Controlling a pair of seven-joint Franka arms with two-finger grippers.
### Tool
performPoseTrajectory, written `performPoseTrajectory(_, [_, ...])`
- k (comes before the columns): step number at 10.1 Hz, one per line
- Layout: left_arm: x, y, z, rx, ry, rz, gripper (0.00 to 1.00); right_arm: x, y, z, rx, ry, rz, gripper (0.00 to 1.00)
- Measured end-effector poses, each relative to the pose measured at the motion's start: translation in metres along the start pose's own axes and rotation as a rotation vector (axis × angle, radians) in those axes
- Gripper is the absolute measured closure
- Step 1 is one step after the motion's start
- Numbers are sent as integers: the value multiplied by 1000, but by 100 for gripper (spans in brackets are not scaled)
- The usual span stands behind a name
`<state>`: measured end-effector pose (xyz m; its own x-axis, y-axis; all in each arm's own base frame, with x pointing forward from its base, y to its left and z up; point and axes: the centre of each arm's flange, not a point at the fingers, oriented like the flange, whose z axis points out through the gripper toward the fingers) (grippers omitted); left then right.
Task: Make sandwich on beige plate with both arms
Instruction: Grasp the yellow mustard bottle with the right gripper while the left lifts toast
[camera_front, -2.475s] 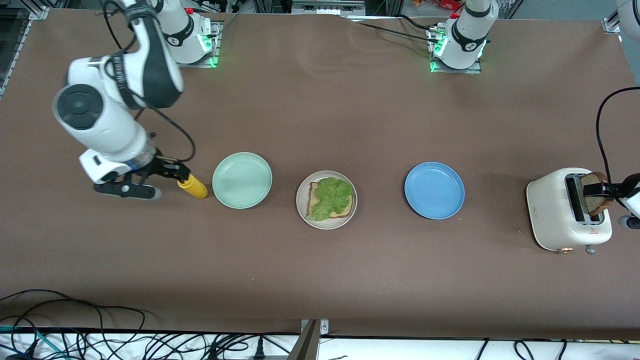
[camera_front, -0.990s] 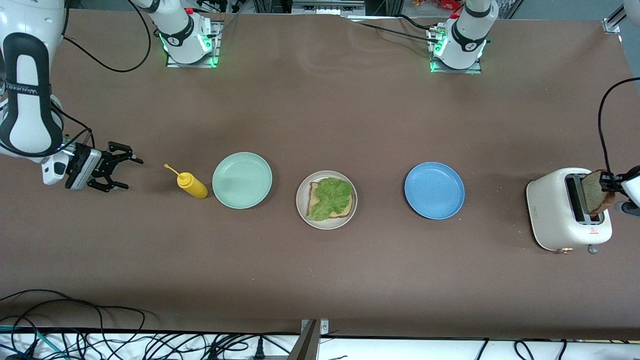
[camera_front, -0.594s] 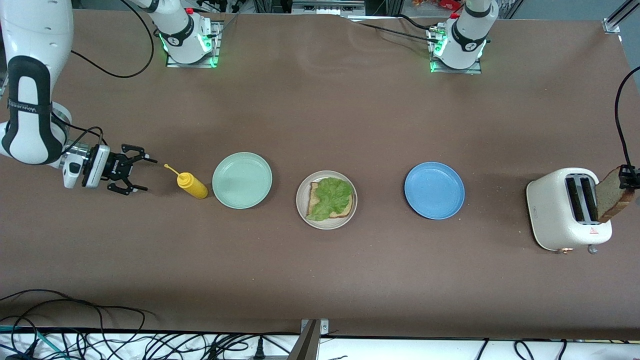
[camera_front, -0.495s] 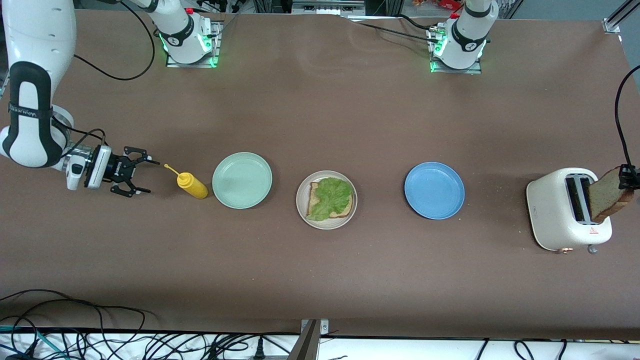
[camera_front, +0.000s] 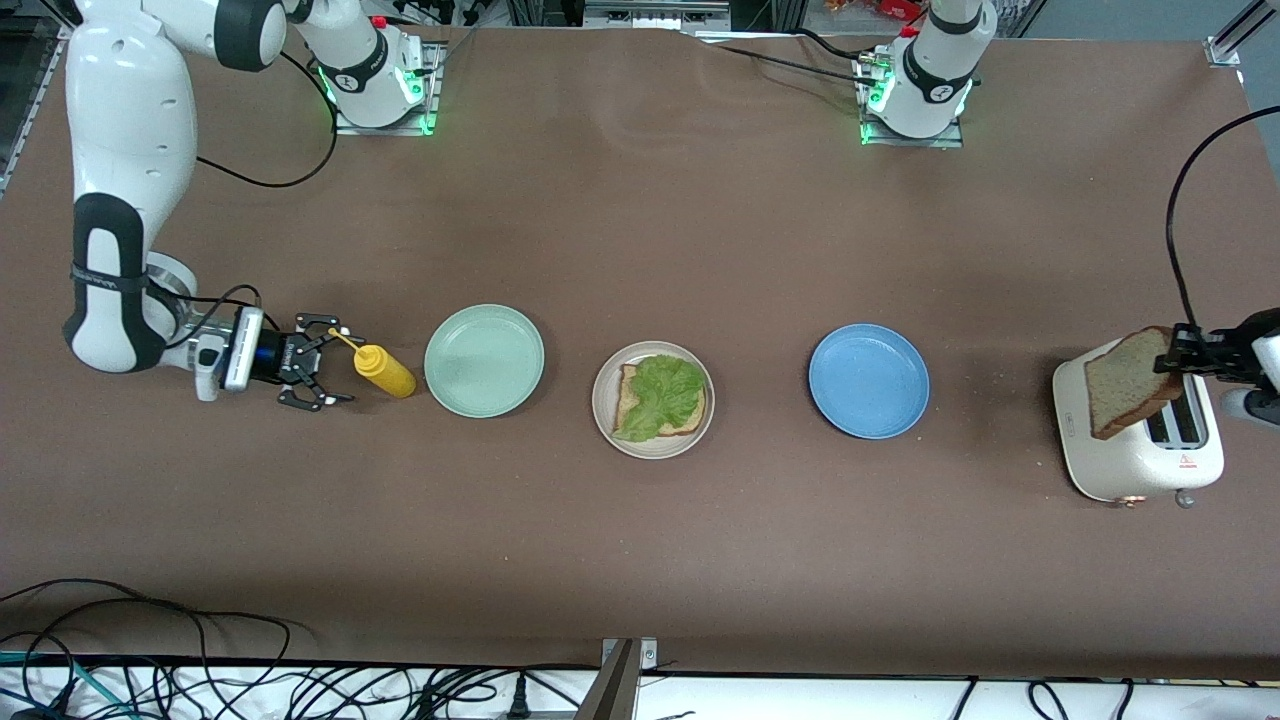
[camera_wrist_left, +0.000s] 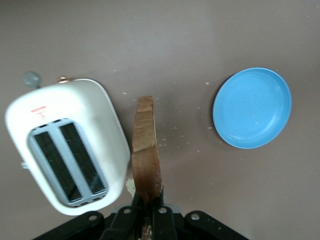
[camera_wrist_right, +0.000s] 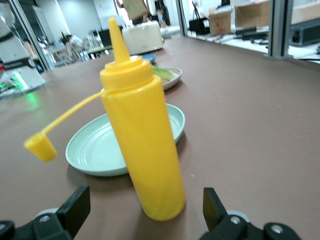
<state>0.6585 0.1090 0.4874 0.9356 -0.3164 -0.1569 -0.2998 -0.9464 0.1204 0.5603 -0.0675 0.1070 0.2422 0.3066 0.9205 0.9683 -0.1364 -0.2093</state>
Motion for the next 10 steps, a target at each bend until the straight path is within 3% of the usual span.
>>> performPoseTrajectory(3, [6,14,3,-16,-10,15,91,-2,1,12,8,85,-9,2])
performPoseTrajectory(6, [8,20,2,-18,-8,26,91,5,5,21,3,116,-20,5])
performPoseTrajectory(7, [9,26,0,-19,-11,30,91,8,6,27,-4,140,-23,11])
performPoseTrajectory(10, [8,47,-15,-21,-24,-9,91,17,11,41,-7,171,-33,57])
